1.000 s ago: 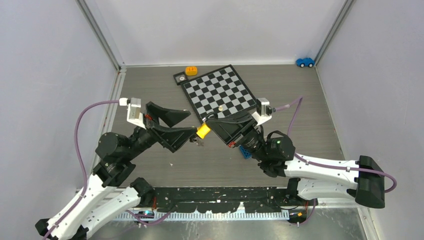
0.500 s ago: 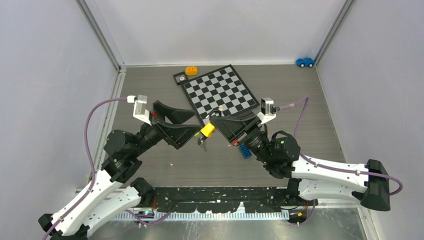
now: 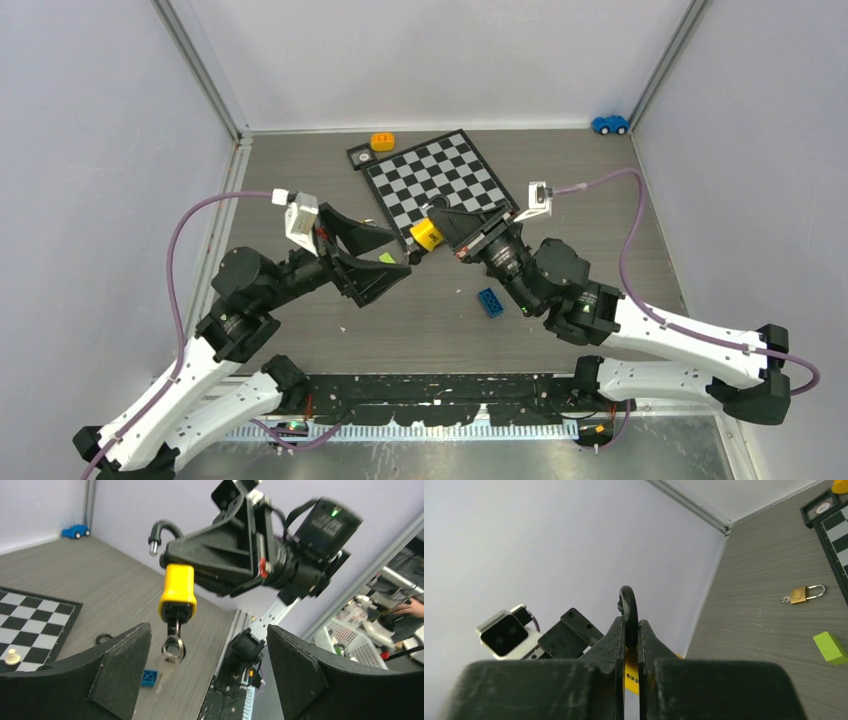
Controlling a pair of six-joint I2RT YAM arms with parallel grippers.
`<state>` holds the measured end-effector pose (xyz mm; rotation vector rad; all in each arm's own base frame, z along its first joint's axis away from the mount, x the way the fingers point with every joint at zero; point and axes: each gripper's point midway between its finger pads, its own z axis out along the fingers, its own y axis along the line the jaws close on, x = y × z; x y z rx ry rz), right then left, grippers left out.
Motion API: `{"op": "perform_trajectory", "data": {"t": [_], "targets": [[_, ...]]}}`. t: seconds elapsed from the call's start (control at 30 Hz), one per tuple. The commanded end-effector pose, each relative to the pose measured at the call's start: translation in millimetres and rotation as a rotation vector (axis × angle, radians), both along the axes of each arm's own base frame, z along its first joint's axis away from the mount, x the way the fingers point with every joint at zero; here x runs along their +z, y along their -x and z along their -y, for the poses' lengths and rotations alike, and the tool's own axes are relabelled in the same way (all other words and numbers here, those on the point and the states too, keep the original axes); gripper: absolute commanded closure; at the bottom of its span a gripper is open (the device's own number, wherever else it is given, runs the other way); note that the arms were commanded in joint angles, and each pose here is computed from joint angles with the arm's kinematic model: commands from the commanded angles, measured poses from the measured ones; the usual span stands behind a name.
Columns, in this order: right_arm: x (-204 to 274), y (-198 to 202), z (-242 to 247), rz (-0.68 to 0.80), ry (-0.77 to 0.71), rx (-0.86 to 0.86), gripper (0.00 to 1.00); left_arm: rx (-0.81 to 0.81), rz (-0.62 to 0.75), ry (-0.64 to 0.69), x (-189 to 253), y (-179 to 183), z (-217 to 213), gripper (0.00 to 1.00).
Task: Lock with the key
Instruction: Pick up the lock from the center of the board.
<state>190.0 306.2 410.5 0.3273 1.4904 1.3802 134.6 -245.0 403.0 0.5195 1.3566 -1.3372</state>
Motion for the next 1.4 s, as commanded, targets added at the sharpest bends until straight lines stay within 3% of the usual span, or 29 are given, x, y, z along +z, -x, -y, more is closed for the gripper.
{"op": "perform_trajectory", "data": {"t": [0.0,0.33,0.4,0.7,0.8,0.9,1.0,1.07,1.1,1.23,1.37], "targets": [[25.5,-14.2,18.9,-0.129,-0.102,-0.11,1.0,-0.017,0.08,-0.127,-7.9,0.4,2.9,0.13],[30.5,-5.7,-7.9,-0.21,-0.223,0.012,1.0,0.031,0.106,-0.146,-11.2,-19.2,10.4,0.12],[29.9,-3.7,-12.7,-0.221,-0.233,0.036,1.0,0.028,0.12,-0.137,-7.0,-22.4,14.3,0.16],[31.0,3.5,-16.8,-0.26,-0.28,0.09,1.0,-0.007,0.107,-0.165,-14.3,-27.4,25.6,0.51],[29.2,5.2,-18.3,-0.271,-0.284,0.104,1.0,-0.005,0.099,-0.166,-14.1,-29.1,26.8,0.77],[24.1,7.5,-19.7,-0.275,-0.27,0.116,0.98,0.002,0.09,-0.164,-13.1,-30.3,26.4,0.94],[17.0,10.5,-14.4,-0.253,-0.202,0.112,0.64,0.006,0.076,-0.171,-10.7,-27.9,23.1,1.0],[8.6,12.0,-5.6,-0.242,-0.132,0.091,0.3,0.0,0.057,-0.189,-12.5,-24.1,20.3,1.0],[0.0,11.3,1.1,-0.245,-0.087,0.068,0.23,0.0,0.05,-0.193,-12.9,-22.3,18.5,1.0],[-18.6,15.7,39.1,-0.206,0.032,0.002,0.18,0.006,0.033,-0.195,-13.2,-11.8,7.6,1.0],[-21.7,26.0,63.8,-0.012,0.201,0.007,0.18,-0.058,0.023,-0.206,-12.0,9.4,1.2,1.0]]}}
